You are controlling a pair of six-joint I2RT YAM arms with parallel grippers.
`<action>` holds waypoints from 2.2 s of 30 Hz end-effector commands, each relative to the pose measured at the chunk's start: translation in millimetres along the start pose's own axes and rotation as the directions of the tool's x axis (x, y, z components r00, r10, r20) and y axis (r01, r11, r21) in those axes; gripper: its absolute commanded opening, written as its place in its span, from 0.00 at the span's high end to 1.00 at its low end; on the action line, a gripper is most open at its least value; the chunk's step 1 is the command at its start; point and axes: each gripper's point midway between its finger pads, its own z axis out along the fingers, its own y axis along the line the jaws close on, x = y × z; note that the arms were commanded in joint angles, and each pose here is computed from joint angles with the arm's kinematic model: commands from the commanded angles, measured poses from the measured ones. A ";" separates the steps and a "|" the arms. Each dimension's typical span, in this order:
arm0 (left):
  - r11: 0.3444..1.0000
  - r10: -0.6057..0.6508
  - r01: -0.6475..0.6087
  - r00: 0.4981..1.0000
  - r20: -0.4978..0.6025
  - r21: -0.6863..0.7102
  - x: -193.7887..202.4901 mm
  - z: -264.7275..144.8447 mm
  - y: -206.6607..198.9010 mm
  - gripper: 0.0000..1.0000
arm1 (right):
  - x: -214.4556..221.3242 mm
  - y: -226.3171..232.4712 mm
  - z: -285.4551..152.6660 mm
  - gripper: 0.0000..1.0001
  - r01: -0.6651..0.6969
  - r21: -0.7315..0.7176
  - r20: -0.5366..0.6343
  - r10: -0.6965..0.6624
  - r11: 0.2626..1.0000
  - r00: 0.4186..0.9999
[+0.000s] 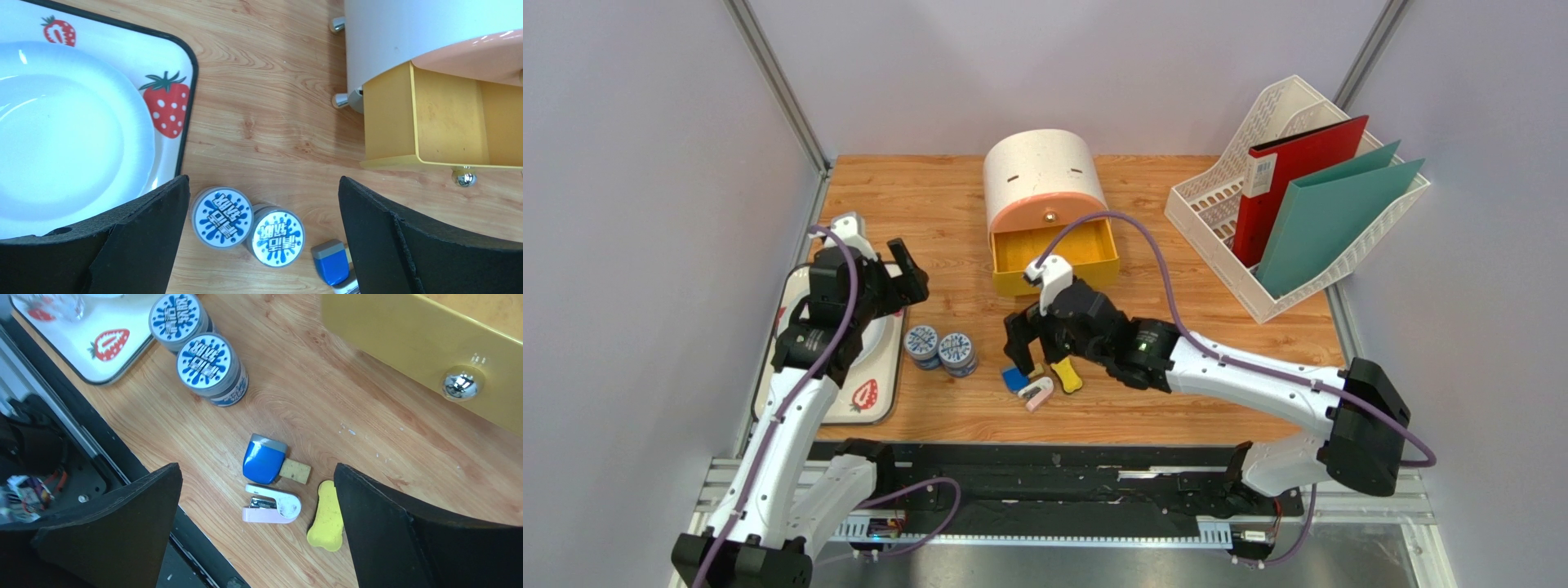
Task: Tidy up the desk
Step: Open the drawer in the storage box, then pick up the stationery from the center of the board.
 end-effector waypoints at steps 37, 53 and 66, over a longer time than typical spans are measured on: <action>0.985 -0.071 0.087 0.991 0.110 -0.152 -22.3 -41.8 69.9 0.01 | 16.0 67.4 135.2 0.07 0.267 -0.169 -0.276 -0.306 0.949 0.911; 0.988 -0.072 0.084 0.993 0.096 -0.130 -20.7 -38.0 66.5 0.01 | 25.3 50.7 162.6 0.09 0.297 -0.142 -0.305 -0.327 0.944 0.894; 0.989 -0.071 0.082 0.993 0.090 -0.126 -19.8 -36.9 65.8 0.01 | 34.1 56.0 167.3 0.15 0.294 -0.181 -0.324 -0.340 0.938 0.883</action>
